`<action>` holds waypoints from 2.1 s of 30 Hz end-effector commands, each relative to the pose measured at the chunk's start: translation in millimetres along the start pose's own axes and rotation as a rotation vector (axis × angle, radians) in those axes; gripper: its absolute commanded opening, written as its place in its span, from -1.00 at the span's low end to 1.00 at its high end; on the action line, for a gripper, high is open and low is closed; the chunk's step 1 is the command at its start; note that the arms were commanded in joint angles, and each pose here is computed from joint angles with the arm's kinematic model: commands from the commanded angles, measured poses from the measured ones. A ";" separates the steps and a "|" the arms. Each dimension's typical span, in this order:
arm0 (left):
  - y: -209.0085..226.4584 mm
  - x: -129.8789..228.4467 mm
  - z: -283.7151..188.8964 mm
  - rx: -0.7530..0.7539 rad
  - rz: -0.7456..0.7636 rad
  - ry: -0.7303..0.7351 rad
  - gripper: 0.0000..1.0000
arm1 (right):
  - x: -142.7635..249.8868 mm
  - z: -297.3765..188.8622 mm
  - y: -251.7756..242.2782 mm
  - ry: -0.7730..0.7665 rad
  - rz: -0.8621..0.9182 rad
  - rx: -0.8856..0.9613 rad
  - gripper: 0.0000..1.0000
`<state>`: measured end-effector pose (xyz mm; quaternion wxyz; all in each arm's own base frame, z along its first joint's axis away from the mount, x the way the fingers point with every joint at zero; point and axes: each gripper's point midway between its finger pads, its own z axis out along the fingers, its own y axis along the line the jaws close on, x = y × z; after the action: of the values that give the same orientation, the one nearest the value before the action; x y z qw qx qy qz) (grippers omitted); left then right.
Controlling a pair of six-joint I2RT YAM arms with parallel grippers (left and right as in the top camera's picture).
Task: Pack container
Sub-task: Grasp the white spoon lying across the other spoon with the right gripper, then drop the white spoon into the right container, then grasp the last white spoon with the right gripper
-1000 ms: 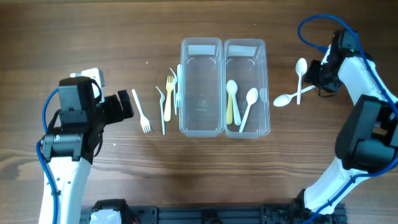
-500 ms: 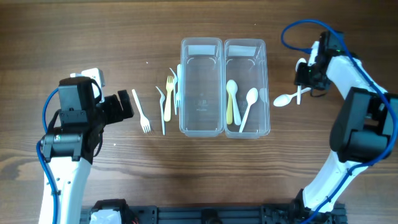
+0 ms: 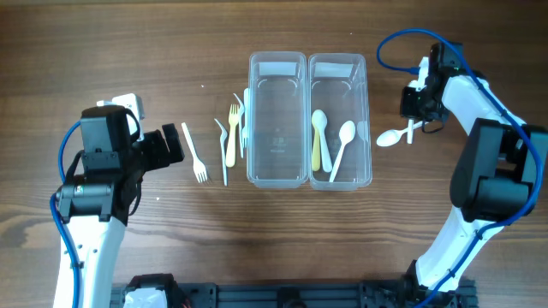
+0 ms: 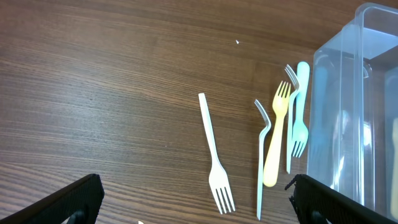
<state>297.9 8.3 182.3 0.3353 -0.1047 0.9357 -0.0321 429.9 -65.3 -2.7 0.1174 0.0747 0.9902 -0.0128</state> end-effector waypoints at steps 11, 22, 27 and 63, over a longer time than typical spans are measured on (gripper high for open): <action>1.3 -9.8 -4.5 -0.005 0.011 -0.030 1.00 | -35.2 -207.4 60.8 -0.333 0.045 -0.205 -0.91; 1.3 -10.3 -4.5 -0.005 0.011 -0.032 1.00 | 28.2 -140.4 184.2 -0.106 -0.008 -0.269 -0.91; 1.3 -10.3 -4.5 -0.005 0.011 -0.032 1.00 | 52.0 -94.4 205.4 0.015 -0.079 -0.248 -0.92; 1.3 -9.8 -4.5 -0.005 0.010 -0.030 1.00 | 62.9 -51.0 23.5 0.217 0.869 0.059 -0.16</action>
<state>299.3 8.4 183.4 0.3387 -0.1045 0.9345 -0.0324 364.4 -37.9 54.8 0.0374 0.4648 0.8845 0.0129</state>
